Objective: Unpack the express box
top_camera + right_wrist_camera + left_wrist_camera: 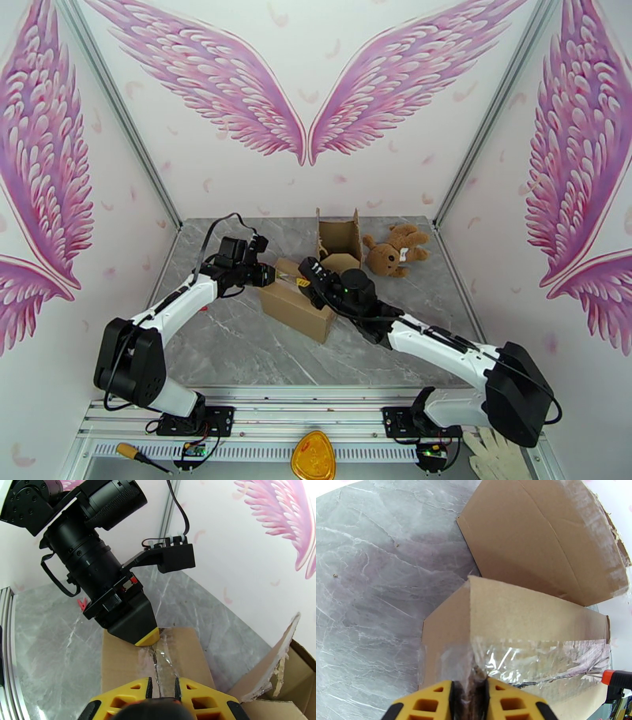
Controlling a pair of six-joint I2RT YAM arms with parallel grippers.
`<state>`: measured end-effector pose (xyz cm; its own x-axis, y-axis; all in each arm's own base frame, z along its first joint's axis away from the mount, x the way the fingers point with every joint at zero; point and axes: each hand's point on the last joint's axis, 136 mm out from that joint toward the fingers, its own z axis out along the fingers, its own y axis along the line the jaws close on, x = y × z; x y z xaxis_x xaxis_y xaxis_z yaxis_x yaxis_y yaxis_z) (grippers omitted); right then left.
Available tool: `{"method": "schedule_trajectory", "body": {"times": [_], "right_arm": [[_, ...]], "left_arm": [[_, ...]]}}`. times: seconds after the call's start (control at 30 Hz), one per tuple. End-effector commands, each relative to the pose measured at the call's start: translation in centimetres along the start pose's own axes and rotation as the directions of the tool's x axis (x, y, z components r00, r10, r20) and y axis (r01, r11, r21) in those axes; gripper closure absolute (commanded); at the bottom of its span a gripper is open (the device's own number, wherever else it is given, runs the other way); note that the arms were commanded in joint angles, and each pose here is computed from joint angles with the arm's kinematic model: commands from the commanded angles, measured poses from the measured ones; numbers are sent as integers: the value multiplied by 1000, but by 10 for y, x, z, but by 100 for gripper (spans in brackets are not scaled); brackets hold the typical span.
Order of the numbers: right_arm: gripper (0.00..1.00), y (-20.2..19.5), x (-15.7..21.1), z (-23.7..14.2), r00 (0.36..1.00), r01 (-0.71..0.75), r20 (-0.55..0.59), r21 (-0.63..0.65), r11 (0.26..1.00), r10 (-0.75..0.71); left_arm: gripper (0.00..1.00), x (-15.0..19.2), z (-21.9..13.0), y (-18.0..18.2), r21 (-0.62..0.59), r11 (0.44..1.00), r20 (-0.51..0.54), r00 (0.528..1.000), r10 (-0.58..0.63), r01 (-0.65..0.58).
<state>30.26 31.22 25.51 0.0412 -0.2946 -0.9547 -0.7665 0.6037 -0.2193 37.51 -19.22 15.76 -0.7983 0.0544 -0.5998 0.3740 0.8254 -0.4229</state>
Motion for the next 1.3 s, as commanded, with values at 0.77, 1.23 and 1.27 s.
{"method": "schedule_trajectory", "body": {"times": [0.77,1.23,1.27], "right_arm": [[100,-31,45,-89,996,-34,-78,187,982,50],[100,-59,25,-127,993,-118,54,333,936,106],[100,-65,17,-130,986,-163,98,359,919,136]], "left_arm": [[81,74,18,74,-280,955,-227,960,-166,100],[81,63,5,62,-270,953,-176,965,-192,140],[81,60,-1,59,-267,952,-158,967,-199,152]]}}
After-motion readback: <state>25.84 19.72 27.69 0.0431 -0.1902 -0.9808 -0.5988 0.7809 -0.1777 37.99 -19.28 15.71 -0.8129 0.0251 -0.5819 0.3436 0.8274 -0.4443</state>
